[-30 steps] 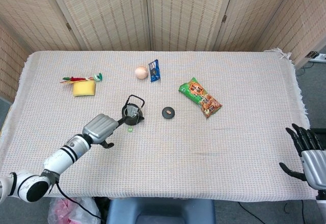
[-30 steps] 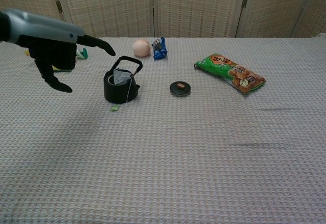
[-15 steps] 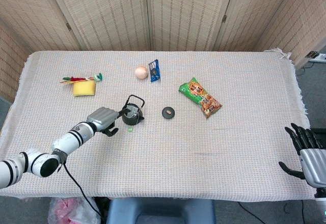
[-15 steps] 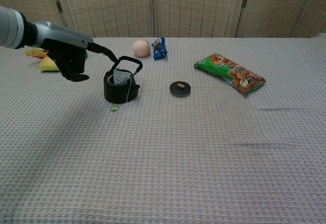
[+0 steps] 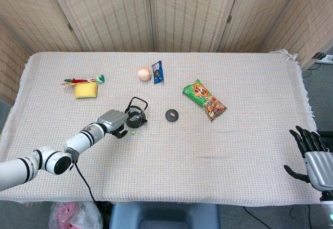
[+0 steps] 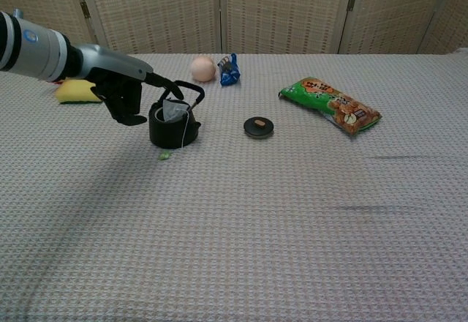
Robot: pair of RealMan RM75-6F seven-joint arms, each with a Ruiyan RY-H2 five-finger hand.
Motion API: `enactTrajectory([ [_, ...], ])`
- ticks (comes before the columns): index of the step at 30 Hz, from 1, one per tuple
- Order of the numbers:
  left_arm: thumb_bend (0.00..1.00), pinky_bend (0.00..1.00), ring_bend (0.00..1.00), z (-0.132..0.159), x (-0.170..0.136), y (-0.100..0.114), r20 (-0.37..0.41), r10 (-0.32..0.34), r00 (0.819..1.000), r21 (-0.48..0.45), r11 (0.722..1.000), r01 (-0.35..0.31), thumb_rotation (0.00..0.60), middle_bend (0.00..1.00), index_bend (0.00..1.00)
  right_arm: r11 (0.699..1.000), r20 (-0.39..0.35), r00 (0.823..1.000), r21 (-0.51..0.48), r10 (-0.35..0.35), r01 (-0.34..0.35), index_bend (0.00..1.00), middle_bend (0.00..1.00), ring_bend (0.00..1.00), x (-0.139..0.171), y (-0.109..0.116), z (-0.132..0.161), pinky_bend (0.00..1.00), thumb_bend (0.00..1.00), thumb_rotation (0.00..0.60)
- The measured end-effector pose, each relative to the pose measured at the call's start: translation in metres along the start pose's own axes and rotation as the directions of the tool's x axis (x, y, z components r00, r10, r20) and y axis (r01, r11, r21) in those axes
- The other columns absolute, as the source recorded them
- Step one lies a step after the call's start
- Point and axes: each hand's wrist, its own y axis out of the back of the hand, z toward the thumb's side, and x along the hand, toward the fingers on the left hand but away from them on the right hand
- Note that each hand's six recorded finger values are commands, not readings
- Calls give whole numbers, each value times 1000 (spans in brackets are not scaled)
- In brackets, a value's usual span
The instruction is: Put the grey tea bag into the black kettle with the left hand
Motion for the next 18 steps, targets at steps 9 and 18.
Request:
enactTrajectory([
  [9,554,1000,1000,-5,9,-7,-10,-13,1000,-23,1000,13,600,1000,0,1000,5,1000,0,-4,4,0,0,0,1,1,-1,0,131,600],
  [18,553,1000,1000,-16,16,-10,-29,-12,1000,-22,1000,12,600,1000,0,1000,7,1000,1,0,0,0,0,0,0,0,-1,0,130,600],
])
